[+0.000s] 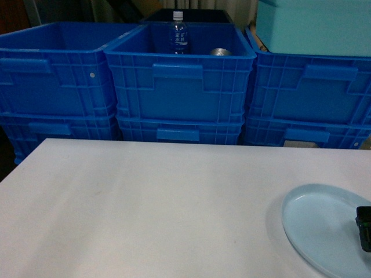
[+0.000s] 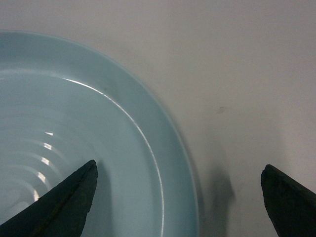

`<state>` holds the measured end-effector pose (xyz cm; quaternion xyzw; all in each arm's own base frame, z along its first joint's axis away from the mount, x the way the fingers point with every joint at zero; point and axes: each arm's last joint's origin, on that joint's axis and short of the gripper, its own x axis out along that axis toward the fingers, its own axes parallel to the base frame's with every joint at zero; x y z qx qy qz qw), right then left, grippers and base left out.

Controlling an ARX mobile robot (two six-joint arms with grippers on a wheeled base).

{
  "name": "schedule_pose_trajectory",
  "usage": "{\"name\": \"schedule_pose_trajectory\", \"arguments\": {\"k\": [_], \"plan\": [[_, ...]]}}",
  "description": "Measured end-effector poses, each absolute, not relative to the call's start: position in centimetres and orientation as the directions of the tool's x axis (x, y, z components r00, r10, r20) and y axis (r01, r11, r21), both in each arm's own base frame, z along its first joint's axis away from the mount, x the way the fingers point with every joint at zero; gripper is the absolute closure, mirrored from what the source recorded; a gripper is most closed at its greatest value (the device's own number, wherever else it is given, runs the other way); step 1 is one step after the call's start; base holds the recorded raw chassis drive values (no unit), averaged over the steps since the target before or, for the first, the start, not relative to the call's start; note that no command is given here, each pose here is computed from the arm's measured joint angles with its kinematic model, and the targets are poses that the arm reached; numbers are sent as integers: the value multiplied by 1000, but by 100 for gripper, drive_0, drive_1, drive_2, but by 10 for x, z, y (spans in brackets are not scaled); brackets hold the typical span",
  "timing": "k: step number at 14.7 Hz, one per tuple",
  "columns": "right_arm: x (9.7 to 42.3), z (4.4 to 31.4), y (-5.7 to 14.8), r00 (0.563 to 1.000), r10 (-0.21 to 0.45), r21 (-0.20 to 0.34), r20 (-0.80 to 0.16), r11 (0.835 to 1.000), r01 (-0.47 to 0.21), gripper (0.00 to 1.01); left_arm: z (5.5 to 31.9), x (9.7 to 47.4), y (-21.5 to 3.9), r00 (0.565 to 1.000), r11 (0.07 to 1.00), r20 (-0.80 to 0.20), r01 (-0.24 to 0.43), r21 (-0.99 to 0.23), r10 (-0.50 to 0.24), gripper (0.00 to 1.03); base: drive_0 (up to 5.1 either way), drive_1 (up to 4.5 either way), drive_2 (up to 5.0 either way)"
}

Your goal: Place blue tray on left shelf second layer neatly

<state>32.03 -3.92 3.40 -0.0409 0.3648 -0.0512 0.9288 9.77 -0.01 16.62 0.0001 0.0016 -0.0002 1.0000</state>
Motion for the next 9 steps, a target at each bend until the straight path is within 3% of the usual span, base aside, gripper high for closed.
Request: {"name": "schedule_pose_trajectory", "arguments": {"k": [2, 4, 5, 7, 8, 9], "plan": [[327, 33, -42, 717, -145, -127, -681, 989, 80, 3, 166, 98, 0, 1000, 1000, -3, 0, 0, 0, 5, 0, 0, 0], [332, 30, -51, 705, -145, -104, -694, 989, 101, 3, 166, 98, 0, 1000, 1000, -3, 0, 0, 0, 5, 0, 0, 0], [333, 29, -56, 699, -135, -75, -702, 990, 116, 3, 166, 98, 0, 1000, 1000, -3, 1, 0, -1, 5, 0, 0, 0], [332, 23, -71, 694, -87, 34, -715, 987, 159, 18, 166, 98, 0, 1000, 1000, -3, 0, 0, 0, 5, 0, 0, 0], [329, 21, -72, 701, -69, 63, -710, 985, 162, 12, 166, 98, 0, 1000, 1000, -3, 0, 0, 0, 5, 0, 0, 0], [328, 20, -73, 706, -71, 72, -705, 983, 170, 23, 166, 98, 0, 1000, 1000, -3, 0, 0, 0, 5, 0, 0, 0]]}}
